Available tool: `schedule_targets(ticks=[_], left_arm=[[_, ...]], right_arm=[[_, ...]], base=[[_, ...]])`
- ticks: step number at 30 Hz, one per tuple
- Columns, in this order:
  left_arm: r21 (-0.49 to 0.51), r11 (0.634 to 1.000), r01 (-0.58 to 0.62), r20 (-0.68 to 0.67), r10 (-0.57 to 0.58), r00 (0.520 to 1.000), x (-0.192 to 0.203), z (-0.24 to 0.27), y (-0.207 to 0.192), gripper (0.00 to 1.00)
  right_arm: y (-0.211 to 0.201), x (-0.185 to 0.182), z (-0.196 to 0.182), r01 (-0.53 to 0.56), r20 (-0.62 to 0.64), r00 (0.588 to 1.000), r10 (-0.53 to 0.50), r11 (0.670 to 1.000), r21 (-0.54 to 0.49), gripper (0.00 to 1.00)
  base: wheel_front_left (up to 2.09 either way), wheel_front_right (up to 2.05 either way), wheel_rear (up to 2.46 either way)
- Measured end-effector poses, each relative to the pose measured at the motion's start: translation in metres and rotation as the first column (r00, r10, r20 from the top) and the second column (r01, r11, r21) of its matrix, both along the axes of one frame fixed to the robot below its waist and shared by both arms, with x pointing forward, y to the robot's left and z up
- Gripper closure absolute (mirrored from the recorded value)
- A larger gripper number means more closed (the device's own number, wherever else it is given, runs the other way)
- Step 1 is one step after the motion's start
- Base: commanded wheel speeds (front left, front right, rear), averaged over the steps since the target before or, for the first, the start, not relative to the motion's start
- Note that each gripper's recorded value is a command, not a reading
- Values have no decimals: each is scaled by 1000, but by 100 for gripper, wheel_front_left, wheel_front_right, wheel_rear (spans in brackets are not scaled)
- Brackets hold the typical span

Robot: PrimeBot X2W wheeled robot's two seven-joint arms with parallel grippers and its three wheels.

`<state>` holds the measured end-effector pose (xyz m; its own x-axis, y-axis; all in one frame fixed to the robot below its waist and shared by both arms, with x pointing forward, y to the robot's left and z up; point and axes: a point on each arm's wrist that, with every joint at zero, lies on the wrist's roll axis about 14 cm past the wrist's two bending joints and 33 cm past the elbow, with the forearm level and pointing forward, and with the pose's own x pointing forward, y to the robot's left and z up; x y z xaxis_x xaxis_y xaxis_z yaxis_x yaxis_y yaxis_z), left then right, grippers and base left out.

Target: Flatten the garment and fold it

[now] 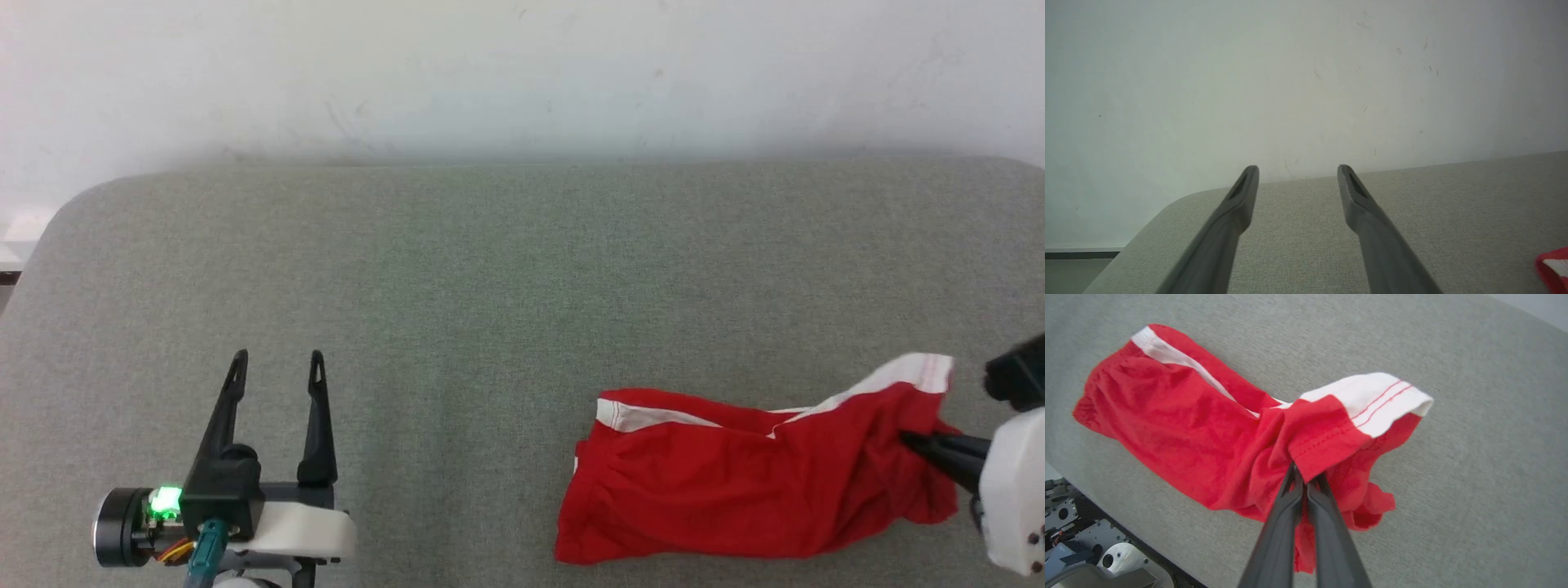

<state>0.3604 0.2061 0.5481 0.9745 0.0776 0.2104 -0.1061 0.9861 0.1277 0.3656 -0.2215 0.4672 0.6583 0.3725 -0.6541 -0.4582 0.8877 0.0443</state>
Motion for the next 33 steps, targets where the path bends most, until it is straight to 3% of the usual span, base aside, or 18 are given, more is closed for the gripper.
schedule_targets(ticks=[9, 16, 19, 28, 32, 33], left_arm=[[-15, 1000, -5, -5, 5, 1000, 0, -2, 0, 0], [-24, 1000, -18, -9, 17, 1000, 7, -3, 3, 0], [-26, 999, -28, -13, 27, 1000, 10, -4, 5, 0], [-33, 998, -54, -32, 53, 998, 15, -11, 11, 0], [-33, 997, -64, -33, 63, 998, 16, -11, 14, 0], [-33, 997, -64, -31, 63, 998, 16, -11, 14, 0]], right_arm=[[90, -16, 25, -275, 48, 961, 273, 960, 48, 100], [161, -15, 18, -453, 52, 891, 450, 889, 61, 100], [183, -9, 5, -483, 17, 875, 483, 873, 72, 100], [192, -2, -73, -486, -200, 855, 479, 874, 18, 100], [197, 0, -80, -496, -186, 851, 492, 868, 26, 100], [198, 0, -79, -498, -171, 852, 495, 867, 29, 94]], base=[[0, 0, 0], [0, 0, 0], [0, 0, 0], [0, 0, 0], [0, 0, 0], [0, 0, 0]])
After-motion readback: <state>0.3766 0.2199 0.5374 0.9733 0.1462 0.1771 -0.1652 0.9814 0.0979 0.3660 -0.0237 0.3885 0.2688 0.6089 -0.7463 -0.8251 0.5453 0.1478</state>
